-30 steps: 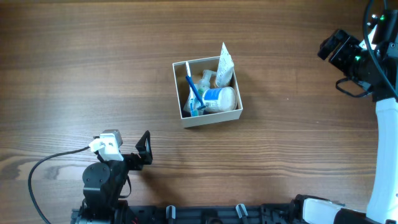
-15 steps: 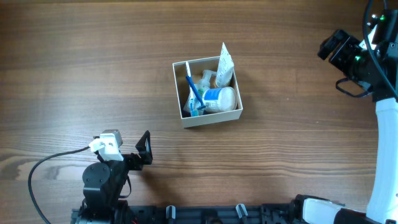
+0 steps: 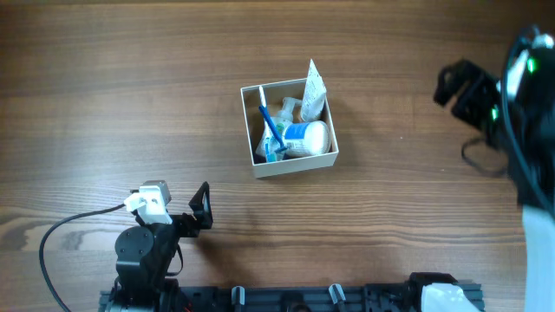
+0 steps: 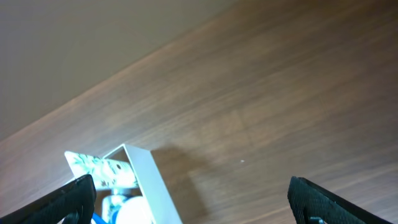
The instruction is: Pack container
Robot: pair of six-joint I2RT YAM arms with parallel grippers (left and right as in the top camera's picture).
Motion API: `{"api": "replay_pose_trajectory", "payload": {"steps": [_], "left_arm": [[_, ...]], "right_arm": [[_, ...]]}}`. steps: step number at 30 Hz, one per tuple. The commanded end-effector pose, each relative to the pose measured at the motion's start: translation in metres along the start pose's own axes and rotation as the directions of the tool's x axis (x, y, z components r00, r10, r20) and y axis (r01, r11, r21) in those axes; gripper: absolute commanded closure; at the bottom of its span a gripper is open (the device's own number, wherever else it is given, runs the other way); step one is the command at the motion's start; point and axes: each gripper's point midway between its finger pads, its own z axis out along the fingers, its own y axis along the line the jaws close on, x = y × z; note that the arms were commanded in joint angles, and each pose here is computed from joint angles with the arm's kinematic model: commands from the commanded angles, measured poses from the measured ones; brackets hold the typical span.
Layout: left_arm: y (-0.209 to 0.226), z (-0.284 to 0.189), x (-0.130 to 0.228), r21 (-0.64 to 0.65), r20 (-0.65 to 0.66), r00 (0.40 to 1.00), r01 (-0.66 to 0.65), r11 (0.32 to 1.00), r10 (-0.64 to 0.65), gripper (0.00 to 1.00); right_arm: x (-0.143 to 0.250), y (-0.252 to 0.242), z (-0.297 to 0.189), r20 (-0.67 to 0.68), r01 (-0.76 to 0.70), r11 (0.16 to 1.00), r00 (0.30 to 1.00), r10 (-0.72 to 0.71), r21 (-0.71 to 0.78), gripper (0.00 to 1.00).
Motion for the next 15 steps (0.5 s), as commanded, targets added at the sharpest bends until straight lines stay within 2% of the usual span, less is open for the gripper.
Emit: {"api": "replay_pose_trajectory", "payload": {"steps": [1, 4, 5, 8, 15], "left_arm": [[-0.001, 0.0, -0.001, 0.008, 0.011, 1.0, -0.011, 1.0, 0.011, 0.0], [-0.001, 0.0, -0.001, 0.008, 0.011, 1.0, -0.011, 1.0, 0.011, 0.0], [-0.001, 0.0, -0.001, 0.008, 0.011, 1.0, -0.011, 1.0, 0.011, 0.0], [-0.001, 0.0, -0.001, 0.008, 0.011, 1.0, -0.011, 1.0, 0.011, 0.0], [-0.001, 0.0, -0.001, 0.008, 0.011, 1.0, -0.011, 1.0, 0.011, 0.0]], "right_arm": [[0.01, -0.023, -0.015, 0.133, 0.073, 0.996, 0.988, -0.079, 0.052, 0.0], [0.03, -0.026, -0.014, 0.21, 0.191, 0.981, 0.959, -0.19, 0.016, 0.0], [0.046, -0.026, -0.012, 0.24, 0.272, 0.962, 0.935, -0.26, -0.014, 0.0], [0.078, -0.028, -0.009, 0.295, 0.373, 0.925, 0.893, -0.34, -0.064, 0.0], [0.144, -0.055, 0.009, 0.354, 0.391, 0.917, 0.871, -0.34, -0.083, 0.0]]}}
